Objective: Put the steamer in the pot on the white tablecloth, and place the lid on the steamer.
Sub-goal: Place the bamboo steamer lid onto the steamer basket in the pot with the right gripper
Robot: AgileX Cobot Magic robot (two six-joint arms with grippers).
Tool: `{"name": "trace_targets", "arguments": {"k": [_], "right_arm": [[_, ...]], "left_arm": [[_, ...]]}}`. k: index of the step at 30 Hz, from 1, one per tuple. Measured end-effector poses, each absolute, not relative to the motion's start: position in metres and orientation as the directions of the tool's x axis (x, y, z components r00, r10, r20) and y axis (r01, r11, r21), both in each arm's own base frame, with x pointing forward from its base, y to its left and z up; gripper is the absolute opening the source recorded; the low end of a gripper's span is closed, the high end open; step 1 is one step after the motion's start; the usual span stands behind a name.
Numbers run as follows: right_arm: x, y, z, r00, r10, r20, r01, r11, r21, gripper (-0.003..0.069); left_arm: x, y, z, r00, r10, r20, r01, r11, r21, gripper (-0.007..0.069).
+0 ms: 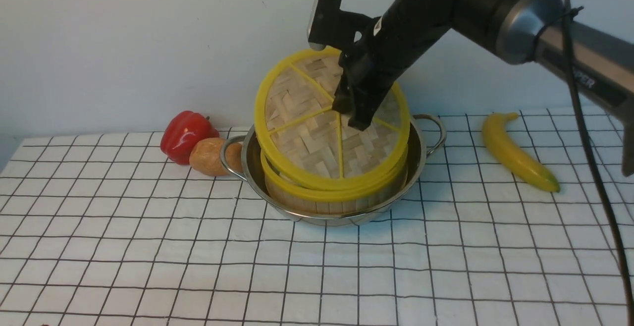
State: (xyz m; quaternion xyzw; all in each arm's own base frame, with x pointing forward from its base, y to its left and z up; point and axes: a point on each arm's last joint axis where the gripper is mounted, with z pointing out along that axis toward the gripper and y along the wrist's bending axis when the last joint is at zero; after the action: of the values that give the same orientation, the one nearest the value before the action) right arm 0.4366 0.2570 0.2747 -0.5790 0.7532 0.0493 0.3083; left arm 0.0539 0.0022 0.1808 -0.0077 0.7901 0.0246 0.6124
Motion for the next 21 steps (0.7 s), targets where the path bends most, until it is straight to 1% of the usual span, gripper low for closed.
{"name": "trace_targets", "arguments": {"k": [5, 7, 10, 11, 13, 21], "right_arm": [[0.437, 0.256, 0.279, -0.127, -0.849, -0.512, -0.901, 0.314, -0.298, 0.0137], [0.438, 0.255, 0.290, -0.110, -0.854, -0.509, -0.895, 0.308, -0.323, 0.0137], [0.436, 0.255, 0.306, -0.097, -0.851, -0.516, -0.892, 0.304, -0.333, 0.0137], [0.434, 0.255, 0.316, -0.098, -0.843, -0.529, -0.893, 0.308, -0.327, 0.0137], [0.433, 0.255, 0.323, -0.104, -0.834, -0.543, -0.889, 0.322, -0.325, 0.0137], [0.432, 0.254, 0.325, -0.155, -0.816, -0.556, -0.885, 0.365, -0.290, 0.0137]], "left_arm": [[0.054, 0.002, 0.181, -0.250, 0.018, -0.968, -0.042, 0.999, 0.029, 0.0243], [0.054, 0.002, 0.181, -0.250, 0.018, -0.968, -0.042, 0.999, 0.029, 0.0243], [0.054, 0.002, 0.181, -0.250, 0.018, -0.968, -0.042, 0.999, 0.029, 0.0243], [0.054, 0.002, 0.181, -0.250, 0.018, -0.968, -0.042, 0.999, 0.029, 0.0243], [0.054, 0.002, 0.181, -0.250, 0.018, -0.968, -0.042, 0.999, 0.029, 0.0243], [0.054, 0.002, 0.181, -0.250, 0.018, -0.968, -0.042, 0.999, 0.029, 0.0243]]}}
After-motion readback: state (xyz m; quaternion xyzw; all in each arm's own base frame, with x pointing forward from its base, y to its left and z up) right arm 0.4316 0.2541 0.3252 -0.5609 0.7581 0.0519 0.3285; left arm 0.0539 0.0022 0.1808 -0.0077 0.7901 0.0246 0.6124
